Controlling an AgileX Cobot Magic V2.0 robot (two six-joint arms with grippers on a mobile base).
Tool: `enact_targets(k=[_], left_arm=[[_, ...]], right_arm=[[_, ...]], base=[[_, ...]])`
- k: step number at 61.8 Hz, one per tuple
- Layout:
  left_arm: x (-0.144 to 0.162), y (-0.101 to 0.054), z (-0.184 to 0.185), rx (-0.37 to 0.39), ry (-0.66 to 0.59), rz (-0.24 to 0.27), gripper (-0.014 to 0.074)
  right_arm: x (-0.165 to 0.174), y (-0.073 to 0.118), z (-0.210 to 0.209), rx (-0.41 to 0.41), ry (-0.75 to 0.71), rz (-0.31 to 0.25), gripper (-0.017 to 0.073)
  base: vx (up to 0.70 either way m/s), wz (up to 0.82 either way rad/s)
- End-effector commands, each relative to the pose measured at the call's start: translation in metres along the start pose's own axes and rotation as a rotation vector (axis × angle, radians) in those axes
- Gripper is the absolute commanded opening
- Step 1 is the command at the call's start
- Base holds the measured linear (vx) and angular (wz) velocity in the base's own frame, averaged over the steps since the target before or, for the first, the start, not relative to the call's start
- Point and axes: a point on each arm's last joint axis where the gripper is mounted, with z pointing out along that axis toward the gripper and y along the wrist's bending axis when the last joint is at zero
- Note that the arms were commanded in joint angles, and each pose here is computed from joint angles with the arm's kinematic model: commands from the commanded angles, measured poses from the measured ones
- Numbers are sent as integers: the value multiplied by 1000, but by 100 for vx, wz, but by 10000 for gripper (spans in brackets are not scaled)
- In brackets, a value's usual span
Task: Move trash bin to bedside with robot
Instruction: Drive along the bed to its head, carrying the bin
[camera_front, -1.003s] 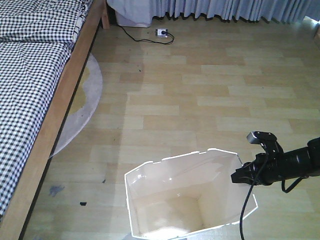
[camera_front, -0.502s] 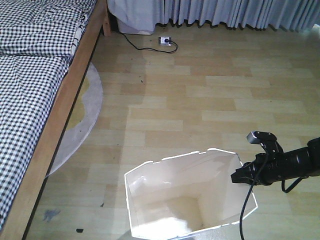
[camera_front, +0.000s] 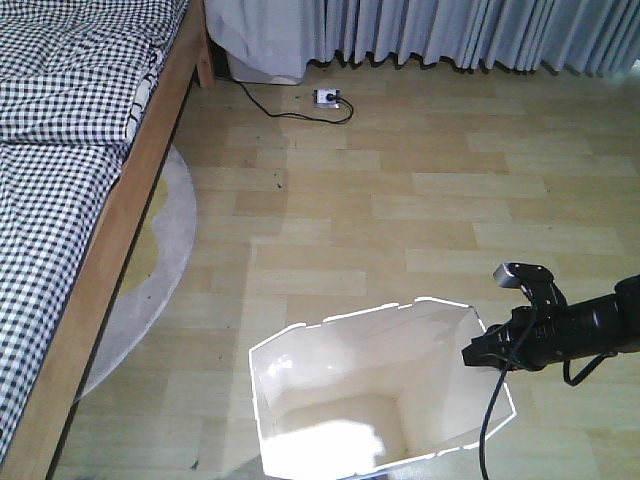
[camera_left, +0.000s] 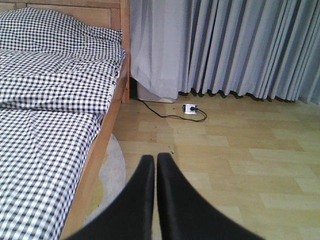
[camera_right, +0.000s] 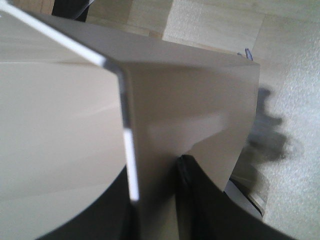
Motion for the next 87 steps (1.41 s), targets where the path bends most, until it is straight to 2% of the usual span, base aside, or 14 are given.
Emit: enact_targets(k=[1, 87], left_arm=[[-3, 0, 0, 4, -72, -9, -6], [-3, 0, 0, 4, -72, -9, -6]], right_arm=[[-20, 23, -17, -189, -127, -5, -3], [-20, 23, -17, -189, -127, -5, -3]], base=[[27, 0], [25, -1]])
